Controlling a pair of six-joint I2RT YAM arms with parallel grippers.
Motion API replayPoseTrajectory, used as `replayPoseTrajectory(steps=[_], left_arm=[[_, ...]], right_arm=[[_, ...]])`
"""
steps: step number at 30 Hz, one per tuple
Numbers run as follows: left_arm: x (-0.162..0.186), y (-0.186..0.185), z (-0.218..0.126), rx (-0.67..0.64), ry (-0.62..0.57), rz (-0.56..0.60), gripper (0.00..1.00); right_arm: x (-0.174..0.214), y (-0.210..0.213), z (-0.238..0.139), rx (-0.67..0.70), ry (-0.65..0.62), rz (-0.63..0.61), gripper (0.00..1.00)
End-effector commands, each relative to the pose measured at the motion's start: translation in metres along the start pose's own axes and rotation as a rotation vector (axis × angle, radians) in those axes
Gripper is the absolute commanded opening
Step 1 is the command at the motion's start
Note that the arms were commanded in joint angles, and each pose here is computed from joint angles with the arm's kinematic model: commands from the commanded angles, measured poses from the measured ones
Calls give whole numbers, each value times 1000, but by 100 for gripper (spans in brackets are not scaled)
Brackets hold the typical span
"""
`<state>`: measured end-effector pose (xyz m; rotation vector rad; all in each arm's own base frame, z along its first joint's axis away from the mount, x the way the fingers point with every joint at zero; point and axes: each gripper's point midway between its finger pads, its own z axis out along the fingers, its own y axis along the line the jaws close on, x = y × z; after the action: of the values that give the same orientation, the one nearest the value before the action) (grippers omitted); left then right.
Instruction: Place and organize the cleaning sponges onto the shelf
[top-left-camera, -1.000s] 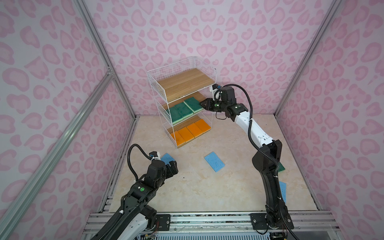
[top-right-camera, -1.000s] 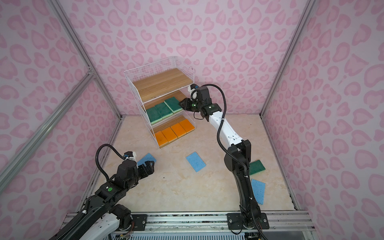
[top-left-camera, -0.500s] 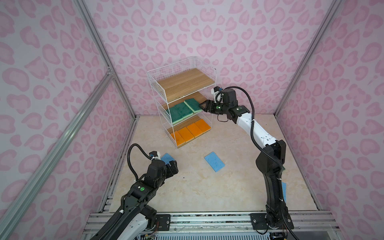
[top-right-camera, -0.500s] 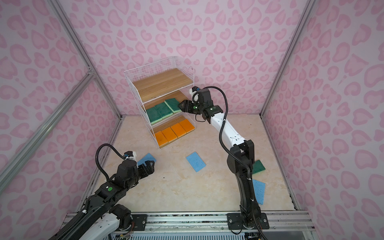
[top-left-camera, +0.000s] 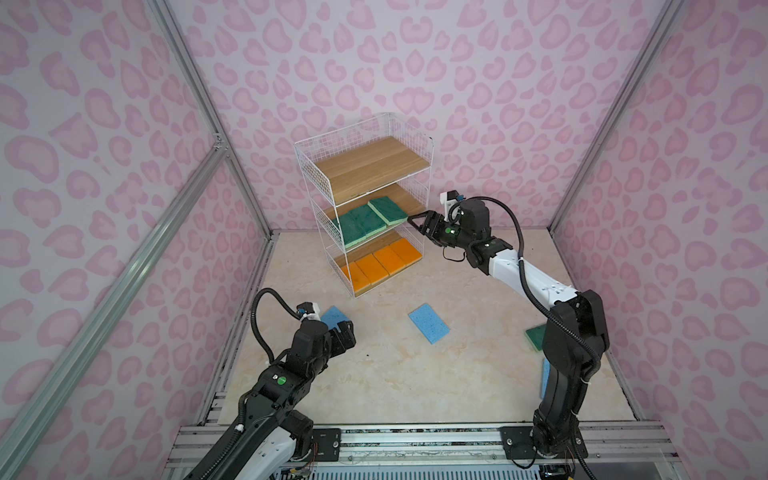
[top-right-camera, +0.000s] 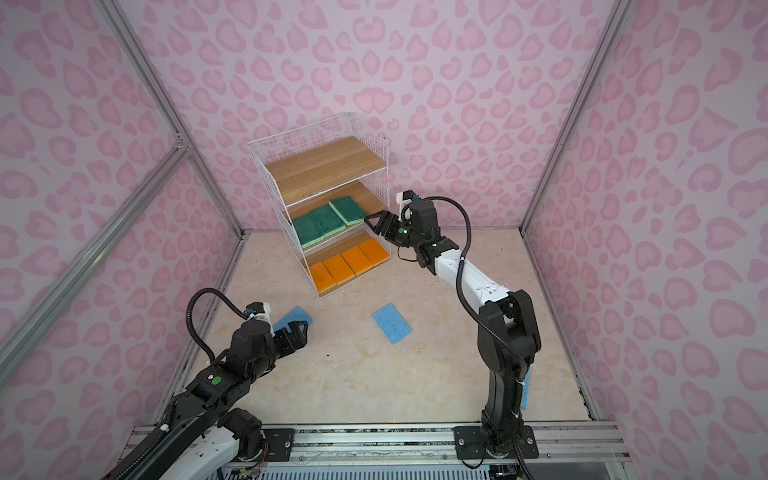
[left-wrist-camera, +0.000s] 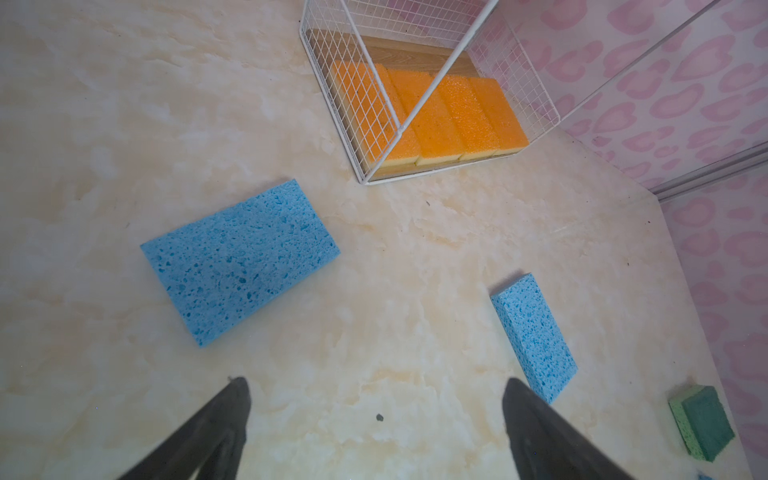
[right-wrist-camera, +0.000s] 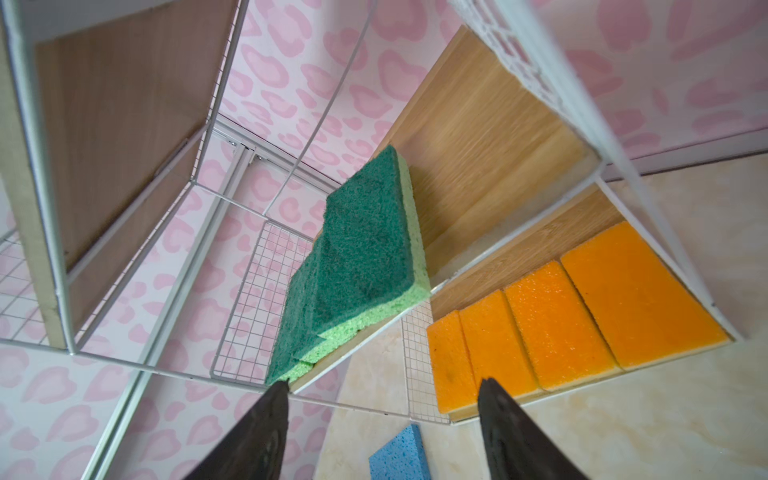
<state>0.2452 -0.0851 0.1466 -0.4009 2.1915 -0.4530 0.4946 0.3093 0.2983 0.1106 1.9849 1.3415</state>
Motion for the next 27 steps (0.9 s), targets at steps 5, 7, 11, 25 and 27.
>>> replayPoseTrajectory(steps=[5, 7, 11, 25, 27], left_arm=[[-1, 0, -4, 4, -4, -7, 96], [-1, 1, -5, 1, -5, -7, 96], [0, 2, -6, 2, -5, -9, 96], [2, 5, -8, -5, -8, -2, 96], [2, 6, -9, -4, -10, -1, 96]], right_arm=[[-15, 31, 4, -195, -103, 153, 70], [-14, 32, 9, -206, -102, 177, 68], [-7, 31, 17, -189, -99, 197, 66], [7, 18, 39, -173, -96, 278, 62], [6, 17, 41, -174, -99, 282, 61]])
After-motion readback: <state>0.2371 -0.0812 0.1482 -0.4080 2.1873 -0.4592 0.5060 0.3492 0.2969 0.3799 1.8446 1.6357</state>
